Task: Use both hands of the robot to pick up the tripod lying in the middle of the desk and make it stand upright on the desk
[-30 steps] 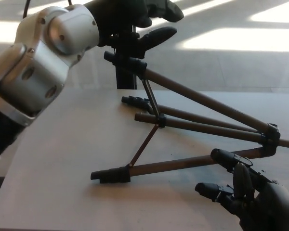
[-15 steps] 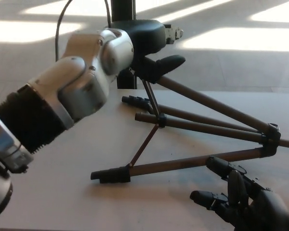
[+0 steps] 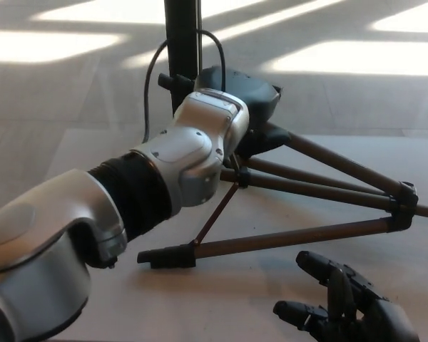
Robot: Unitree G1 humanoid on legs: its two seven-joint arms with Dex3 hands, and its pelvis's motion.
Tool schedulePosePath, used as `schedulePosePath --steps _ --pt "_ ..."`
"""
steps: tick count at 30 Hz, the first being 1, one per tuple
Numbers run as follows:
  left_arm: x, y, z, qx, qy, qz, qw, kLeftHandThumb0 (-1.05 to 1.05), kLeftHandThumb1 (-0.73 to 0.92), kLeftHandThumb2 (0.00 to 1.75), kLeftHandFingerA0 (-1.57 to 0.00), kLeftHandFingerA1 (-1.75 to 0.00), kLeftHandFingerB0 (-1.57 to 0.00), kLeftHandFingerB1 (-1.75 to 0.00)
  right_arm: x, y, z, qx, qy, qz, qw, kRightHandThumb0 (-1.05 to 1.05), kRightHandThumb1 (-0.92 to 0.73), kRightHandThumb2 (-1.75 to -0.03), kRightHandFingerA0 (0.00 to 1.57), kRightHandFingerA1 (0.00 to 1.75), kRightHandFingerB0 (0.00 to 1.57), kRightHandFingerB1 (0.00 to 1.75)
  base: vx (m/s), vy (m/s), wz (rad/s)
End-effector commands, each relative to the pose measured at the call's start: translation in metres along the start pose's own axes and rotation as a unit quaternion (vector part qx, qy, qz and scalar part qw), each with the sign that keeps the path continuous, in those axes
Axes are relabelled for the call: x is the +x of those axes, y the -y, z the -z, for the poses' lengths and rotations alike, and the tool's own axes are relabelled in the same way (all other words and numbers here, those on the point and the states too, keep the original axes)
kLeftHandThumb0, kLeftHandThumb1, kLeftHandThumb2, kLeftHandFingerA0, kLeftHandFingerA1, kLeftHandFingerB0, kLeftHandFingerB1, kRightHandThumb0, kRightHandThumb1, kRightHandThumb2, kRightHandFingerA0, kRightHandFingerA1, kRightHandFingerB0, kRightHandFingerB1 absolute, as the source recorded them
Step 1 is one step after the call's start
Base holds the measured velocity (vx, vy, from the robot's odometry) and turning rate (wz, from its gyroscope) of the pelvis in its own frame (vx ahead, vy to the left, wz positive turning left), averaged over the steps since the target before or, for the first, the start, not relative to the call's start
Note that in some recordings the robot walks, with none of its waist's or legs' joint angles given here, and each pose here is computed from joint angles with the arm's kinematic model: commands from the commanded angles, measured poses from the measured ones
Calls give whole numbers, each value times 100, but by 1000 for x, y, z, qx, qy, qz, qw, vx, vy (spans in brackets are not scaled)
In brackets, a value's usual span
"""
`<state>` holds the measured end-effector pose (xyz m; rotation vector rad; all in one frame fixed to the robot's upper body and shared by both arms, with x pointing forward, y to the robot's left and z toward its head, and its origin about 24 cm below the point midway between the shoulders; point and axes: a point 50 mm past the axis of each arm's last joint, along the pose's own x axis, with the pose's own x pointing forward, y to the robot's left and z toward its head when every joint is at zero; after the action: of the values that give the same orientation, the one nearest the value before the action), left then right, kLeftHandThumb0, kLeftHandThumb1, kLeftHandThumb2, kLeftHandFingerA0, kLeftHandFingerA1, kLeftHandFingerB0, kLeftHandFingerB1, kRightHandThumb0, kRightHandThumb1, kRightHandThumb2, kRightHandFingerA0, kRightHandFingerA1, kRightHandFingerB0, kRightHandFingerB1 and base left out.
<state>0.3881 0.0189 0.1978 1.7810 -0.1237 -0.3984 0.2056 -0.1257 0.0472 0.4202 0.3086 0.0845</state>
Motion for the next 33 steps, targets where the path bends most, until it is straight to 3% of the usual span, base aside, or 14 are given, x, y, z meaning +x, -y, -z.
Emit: schedulePosePath --steps 1,10,11,13,14,15,21,24,25,26,28,30,32,33 --pt "3 -19 -31 243 61 -200 947 -93 55 95 0 0 -10 -14 -4 9 13 -2 6 60 998 -83 -82 -65 61 92 60 56 0 0 0" --pt "4 -16 -16 315 49 -205 925 -99 56 97 0 -6 -11 -6 -2 7 10 7 1 61 998 -85 -81 -65 60 96 60 58 0 0 0" --pt "4 -16 -8 341 46 -212 915 -100 57 99 0 0 -8 -8 -1 8 10 6 2 62 998 -88 -61 -94 60 91 58 64 0 0 0" --pt "5 -16 -8 342 47 -213 914 -100 57 99 0 0 -8 -8 -1 8 10 6 2 62 998 -88 -61 -94 60 91 58 64 0 0 0" --pt "5 -17 -6 350 43 -212 912 -90 65 60 0 -11 0 -30 -1 8 9 3 2 61 998 -85 -81 -65 59 96 60 60 0 0 0" --pt "4 -21 4 382 34 -226 895 -87 49 88 0 -12 -11 -21 -1 9 8 -2 6 69 998 -84 -80 -64 62 93 64 58 0 0 0" --pt "5 -18 7 392 28 -222 892 -85 48 84 0 -14 -3 -17 0 8 8 15 4 74 997 -85 -78 -64 64 95 63 58 0 0 0" --pt "6 -12 4 389 29 -235 891 -72 39 78 0 -22 -6 -27 1 8 8 7 3 73 997 -85 -79 -64 62 94 63 57 0 0 0" --pt "6 -10 1 373 42 -256 891 -36 36 92 -2 -53 0 -51 2 8 8 7 5 71 997 -85 -79 -64 61 93 62 56 0 0 0" --pt "6 -10 0 371 44 -260 890 -56 40 75 -15 -55 -6 -44 2 8 7 10 6 68 998 -85 -78 -64 61 94 62 56 0 0 0" --pt "7 -9 -4 367 43 -258 893 -51 55 56 -23 -55 -9 -36 2 8 6 9 8 70 997 -85 -78 -64 61 94 63 57 0 0 0" --pt "8 -7 -8 354 44 -251 900 -53 54 56 -23 -52 -10 -36 3 8 5 6 14 70 997 -84 -78 -64 62 93 64 57 0 0 0" --pt "9 -4 -12 337 40 -238 910 -62 39 78 -14 -56 -2 -40 4 8 3 6 16 70 997 -85 -77 -64 61 95 64 57 0 0 0" --pt "9 2 -19 301 36 -219 927 -39 34 92 0 -52 0 -53 6 9 2 3 14 73 997 -86 -78 -64 60 96 63 56 0 0 0"
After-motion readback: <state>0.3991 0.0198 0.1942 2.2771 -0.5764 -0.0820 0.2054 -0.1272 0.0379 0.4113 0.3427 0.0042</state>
